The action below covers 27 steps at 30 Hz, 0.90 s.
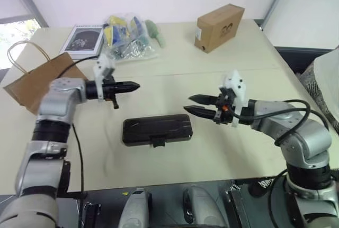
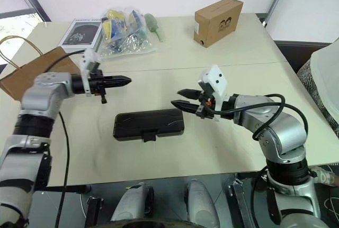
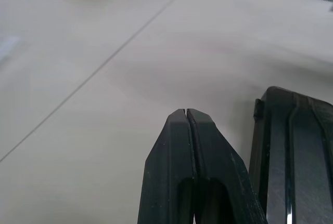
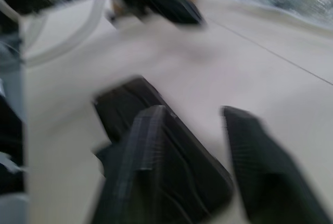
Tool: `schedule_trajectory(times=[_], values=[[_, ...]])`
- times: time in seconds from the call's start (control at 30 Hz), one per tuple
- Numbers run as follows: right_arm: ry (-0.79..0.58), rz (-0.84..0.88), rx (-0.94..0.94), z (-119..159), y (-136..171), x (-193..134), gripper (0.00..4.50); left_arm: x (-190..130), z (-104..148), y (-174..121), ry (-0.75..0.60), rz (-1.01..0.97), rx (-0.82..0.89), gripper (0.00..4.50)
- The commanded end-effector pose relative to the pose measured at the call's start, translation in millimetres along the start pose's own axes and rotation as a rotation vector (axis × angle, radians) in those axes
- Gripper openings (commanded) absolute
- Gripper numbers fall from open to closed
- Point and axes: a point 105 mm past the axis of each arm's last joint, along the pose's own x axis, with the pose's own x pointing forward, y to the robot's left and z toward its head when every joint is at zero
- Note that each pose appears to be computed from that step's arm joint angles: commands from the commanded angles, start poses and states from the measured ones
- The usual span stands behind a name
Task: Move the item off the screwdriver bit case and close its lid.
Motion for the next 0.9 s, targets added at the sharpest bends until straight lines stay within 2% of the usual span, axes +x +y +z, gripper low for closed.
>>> schedule_trajectory(times=[0.03,0.17,0.43,0.6,0.9], values=[[-0.003,0.042,-0.001,4,12,9,0.02,6,2,7,0.020,-0.007,0.036,0.00],[0.043,0.093,0.044,-6,21,22,0.02,19,-3,11,0.052,-0.035,0.017,0.00],[0.236,0.173,0.191,-45,46,42,0.02,41,-8,14,0.121,-0.064,0.008,0.00],[0.334,0.149,0.239,-68,49,45,0.02,47,-21,9,0.183,-0.100,0.031,0.00],[0.372,0.096,0.295,-81,49,50,0.02,53,-35,-6,0.202,-0.182,0.104,0.00]])
